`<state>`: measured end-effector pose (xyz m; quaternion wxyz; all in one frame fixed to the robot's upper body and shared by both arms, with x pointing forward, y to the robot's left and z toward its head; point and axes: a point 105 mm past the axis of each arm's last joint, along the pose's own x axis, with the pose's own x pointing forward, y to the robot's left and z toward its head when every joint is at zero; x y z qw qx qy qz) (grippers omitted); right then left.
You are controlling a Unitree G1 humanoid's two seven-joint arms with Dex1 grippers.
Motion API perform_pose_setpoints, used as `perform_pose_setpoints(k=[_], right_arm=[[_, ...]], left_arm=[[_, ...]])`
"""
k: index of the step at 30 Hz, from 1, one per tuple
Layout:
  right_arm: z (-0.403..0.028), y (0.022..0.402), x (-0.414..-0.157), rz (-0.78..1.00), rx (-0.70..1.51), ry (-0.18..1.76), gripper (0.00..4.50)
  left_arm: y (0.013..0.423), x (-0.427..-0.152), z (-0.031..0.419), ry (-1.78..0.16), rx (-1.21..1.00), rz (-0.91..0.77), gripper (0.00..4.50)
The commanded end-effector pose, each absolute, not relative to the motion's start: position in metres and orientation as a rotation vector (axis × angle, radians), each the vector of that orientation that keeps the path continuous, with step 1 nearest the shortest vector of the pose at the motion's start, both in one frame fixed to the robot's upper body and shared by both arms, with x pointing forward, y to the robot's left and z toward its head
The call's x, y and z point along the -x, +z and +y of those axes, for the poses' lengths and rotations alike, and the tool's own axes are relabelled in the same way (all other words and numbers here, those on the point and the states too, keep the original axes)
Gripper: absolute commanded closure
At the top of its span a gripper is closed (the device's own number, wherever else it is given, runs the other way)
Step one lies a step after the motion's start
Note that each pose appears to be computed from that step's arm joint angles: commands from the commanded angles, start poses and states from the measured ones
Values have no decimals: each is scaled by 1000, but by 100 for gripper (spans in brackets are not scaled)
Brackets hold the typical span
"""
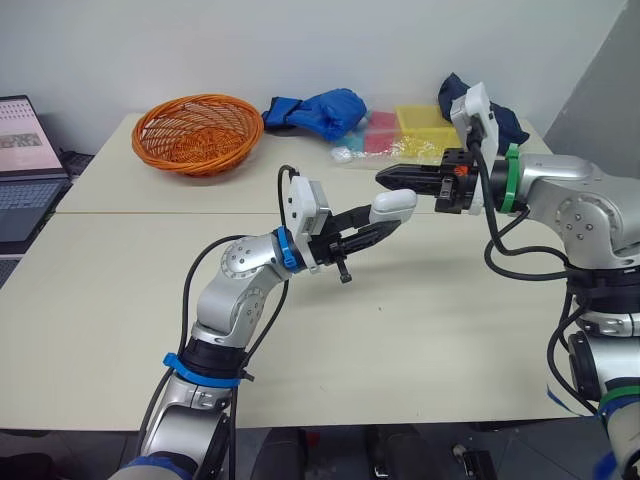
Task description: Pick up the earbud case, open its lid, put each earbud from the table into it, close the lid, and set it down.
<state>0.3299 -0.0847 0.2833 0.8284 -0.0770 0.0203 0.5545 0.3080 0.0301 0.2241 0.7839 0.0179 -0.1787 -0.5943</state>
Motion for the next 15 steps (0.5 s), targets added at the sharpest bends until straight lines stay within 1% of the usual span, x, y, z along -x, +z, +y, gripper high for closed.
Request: perform_pose_setpoints(k=[1, 4, 8, 9, 12, 14, 15], right_arm=[[-87, 294, -319, -18, 220, 1182, 448], [-88, 297, -319, -75, 269, 1118, 448], [-90, 319, -331, -281, 274, 886, 448], [-90, 326, -330, -329, 263, 859, 448], [-85, 340, -320, -426, 206, 837, 448], [-80, 340, -312, -429, 192, 853, 448], [-77, 333, -311, -400, 205, 859, 448]], left_arm=[[240, -307, 29, -1273, -53, -455, 375], [243, -311, 29, -1254, -24, -450, 375], [245, -310, 27, -1240, 5, -443, 375], [245, -310, 27, -1235, 6, -443, 375], [245, -311, 28, -1226, 1, -444, 375], [245, -312, 29, -1216, 0, -444, 375], [246, -313, 29, -1211, 4, -446, 375]])
